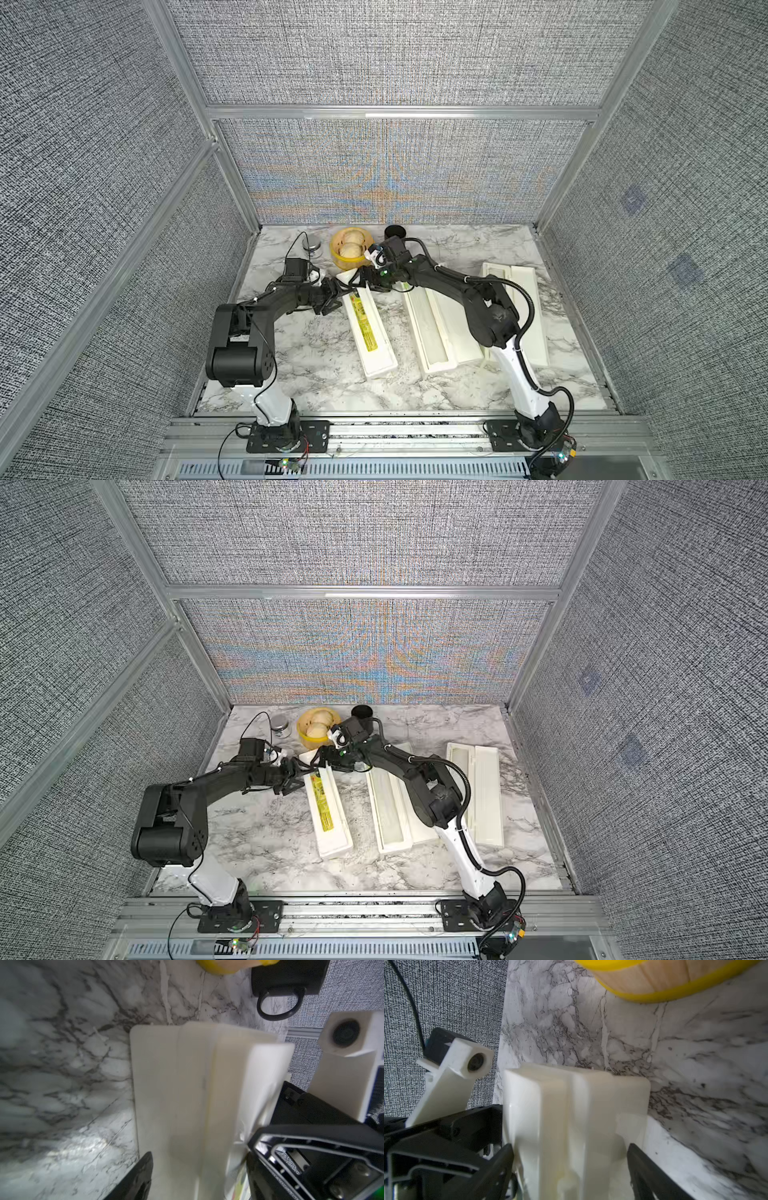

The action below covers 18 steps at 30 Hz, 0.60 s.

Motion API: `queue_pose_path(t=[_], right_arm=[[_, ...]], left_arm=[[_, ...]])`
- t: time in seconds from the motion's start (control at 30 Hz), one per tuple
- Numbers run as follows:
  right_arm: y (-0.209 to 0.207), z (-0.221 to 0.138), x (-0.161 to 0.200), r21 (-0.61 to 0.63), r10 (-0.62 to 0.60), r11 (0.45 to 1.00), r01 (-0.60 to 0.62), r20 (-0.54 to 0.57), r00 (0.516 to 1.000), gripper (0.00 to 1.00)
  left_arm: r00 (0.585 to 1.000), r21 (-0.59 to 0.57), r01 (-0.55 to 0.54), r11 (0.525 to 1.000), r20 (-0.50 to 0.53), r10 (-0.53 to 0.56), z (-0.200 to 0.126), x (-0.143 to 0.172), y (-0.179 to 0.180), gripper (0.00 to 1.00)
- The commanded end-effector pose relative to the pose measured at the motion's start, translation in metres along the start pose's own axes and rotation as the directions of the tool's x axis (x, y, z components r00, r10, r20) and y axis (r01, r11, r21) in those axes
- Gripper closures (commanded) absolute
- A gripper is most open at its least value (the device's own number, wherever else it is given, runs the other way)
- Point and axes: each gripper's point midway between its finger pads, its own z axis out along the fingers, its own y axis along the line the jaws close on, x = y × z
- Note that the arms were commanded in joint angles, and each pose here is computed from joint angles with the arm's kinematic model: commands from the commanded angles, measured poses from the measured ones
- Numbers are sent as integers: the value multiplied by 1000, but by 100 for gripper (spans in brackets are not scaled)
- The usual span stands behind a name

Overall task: Put plastic wrap rolls into dispensers
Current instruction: Close the lid on the plastic wrap cutting box.

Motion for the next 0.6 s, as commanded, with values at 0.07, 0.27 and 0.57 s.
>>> queue_pose_path(t=[0.07,0.27,0.57], right_arm=[[9,7,13,-59,26,998,-30,-64,998,20],[11,2,13,-60,30,998,-34,-56,998,24],[8,-59,8,187,-102,978,91,49,994,10]], left_arm=[[1000,-19,11,1000,5,-10,10,-5,13,34],[999,-12,32,999,-10,-33,13,4,22,35],[999,27,27,999,40,-28,-16,-5,6,33]])
